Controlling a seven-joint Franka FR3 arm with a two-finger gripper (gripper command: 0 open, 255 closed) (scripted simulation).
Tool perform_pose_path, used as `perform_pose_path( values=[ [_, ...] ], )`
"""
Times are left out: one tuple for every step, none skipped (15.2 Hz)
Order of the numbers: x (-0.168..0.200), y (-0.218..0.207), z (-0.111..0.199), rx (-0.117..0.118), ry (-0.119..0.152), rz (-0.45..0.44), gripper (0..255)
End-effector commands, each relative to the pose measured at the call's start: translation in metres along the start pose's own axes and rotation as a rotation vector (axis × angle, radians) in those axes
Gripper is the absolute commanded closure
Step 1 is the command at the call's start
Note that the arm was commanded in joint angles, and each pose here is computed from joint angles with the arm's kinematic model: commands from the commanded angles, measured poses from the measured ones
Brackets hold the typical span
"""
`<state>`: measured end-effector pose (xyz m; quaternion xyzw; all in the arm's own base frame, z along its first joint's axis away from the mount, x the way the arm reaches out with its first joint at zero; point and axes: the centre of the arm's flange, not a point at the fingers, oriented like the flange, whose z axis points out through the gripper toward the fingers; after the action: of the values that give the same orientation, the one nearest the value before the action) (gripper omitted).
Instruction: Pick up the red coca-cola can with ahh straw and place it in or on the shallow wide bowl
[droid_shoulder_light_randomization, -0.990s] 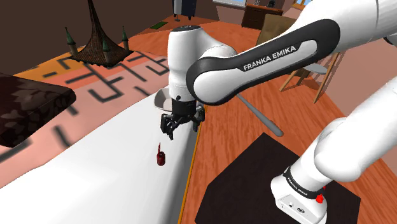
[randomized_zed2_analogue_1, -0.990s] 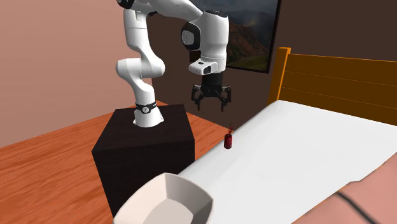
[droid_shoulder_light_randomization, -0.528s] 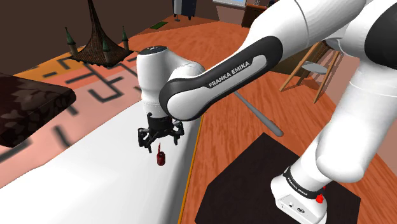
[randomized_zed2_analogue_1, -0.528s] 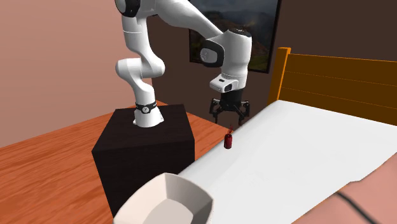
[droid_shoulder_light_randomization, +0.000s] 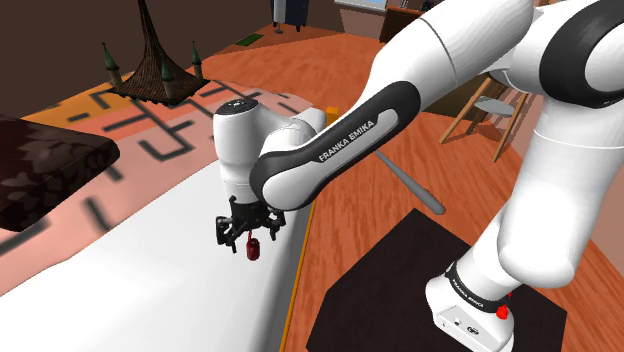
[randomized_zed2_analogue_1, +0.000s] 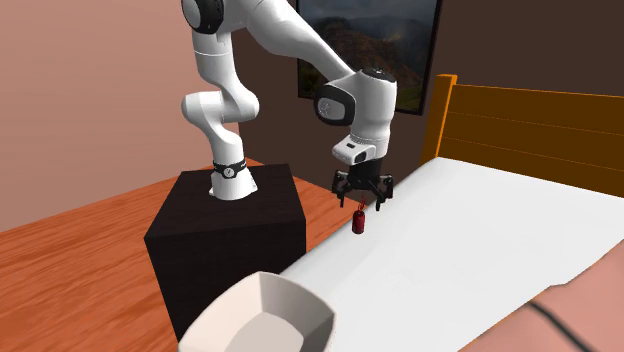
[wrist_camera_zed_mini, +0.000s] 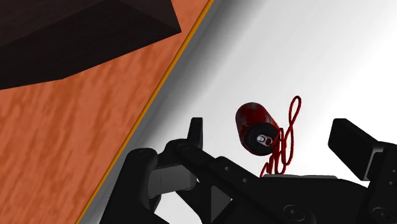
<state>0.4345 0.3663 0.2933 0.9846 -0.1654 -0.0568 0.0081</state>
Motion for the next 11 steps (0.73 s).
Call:
perform_pose_path(
  values=[
    [-0.0005, -0.0007, 0.0033, 0.0, 0.0, 0.0, 0],
    [-0.0005, -0.0007, 0.0033, 0.0, 0.0, 0.0, 0],
    [-0.0005, -0.0007, 0.0033, 0.0, 0.0, 0.0, 0],
    [-0.0004, -0.0007, 0.0033, 0.0, 0.0, 0.0, 0],
    [-0.0004, -0.0007, 0.0033, 0.0, 0.0, 0.0, 0],
    [-0.0004, -0.0007, 0.0033, 0.0, 0.0, 0.0, 0],
    [-0.0005, -0.0006, 0.0033, 0.0, 0.0, 0.0, 0],
    [-0.0005, -0.0006, 0.0033, 0.0, 0.0, 0.0, 255],
    [-0.0005, -0.0006, 0.0033, 0.0, 0.0, 0.0, 255],
    [-0.0005, -0.0006, 0.0033, 0.0, 0.0, 0.0, 255],
    [-0.0005, -0.0006, 0.0033, 0.0, 0.0, 0.0, 255]
  ],
)
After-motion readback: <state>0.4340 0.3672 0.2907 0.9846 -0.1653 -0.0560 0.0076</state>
